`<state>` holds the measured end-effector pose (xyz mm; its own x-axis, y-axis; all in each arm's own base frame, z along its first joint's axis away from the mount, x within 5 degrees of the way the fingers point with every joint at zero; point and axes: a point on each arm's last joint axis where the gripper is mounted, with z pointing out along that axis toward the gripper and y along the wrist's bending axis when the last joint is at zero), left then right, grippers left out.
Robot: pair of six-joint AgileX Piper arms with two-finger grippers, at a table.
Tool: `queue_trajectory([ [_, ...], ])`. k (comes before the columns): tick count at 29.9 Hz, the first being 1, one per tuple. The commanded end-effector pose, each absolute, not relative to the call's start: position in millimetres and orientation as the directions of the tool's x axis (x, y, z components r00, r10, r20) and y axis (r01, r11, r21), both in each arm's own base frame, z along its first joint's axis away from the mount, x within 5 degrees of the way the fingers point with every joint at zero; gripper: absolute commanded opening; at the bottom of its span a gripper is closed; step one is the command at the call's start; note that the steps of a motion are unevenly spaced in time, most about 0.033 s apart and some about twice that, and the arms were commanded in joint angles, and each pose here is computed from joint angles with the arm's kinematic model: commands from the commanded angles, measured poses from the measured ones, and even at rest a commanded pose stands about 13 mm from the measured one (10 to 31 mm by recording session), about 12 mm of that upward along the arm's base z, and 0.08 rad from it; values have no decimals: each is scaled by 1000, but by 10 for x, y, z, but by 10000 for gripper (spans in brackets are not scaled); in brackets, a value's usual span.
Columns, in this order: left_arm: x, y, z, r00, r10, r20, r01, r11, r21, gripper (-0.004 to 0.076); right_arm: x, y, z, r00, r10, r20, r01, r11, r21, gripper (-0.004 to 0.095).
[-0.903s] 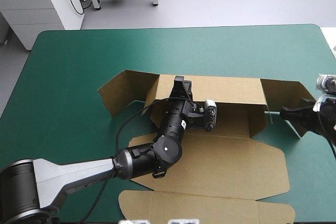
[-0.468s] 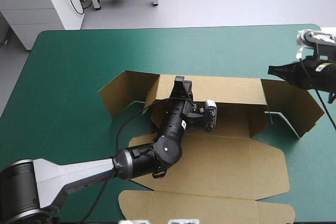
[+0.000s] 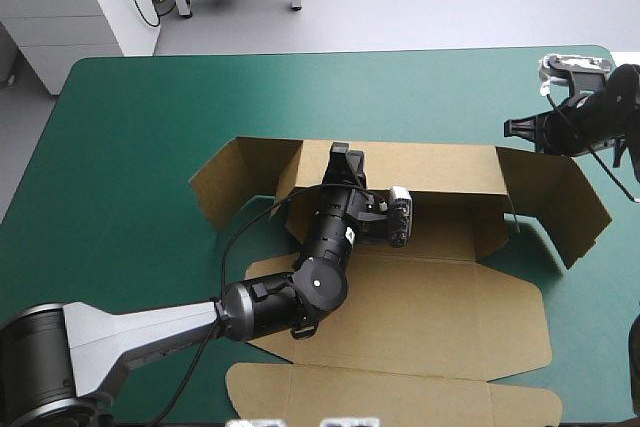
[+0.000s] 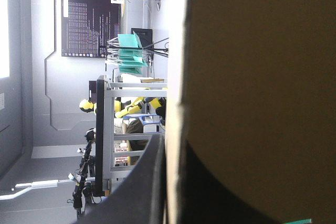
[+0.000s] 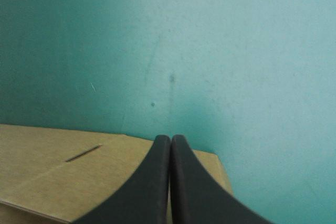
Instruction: Fold the box
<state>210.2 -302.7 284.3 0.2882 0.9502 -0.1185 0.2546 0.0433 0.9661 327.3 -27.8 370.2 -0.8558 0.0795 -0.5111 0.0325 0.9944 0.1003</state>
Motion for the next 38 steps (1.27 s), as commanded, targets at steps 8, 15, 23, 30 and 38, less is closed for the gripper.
queue_trajectory([
  [8,2084,-2994,3139,278,944,-178,189,128,974,-8,2925,-194,3825,-864,13,-504,-54,992,118,-20],
  [15,2075,-3013,3126,297,938,-180,206,121,971,-8,2559,-69,3869,-810,7,-587,-116,978,171,-20],
  [23,2071,-3055,3080,323,930,-174,226,103,969,-8,2306,69,3433,-714,81,-696,-162,947,276,-20],
  [30,2090,-3110,2957,328,934,-145,246,64,967,-8,2026,103,3229,-579,130,-805,-167,947,273,-20],
  [38,2124,-3158,2782,301,946,-123,277,37,960,-8,1902,129,3159,-592,5,-806,-245,951,186,-14],
])
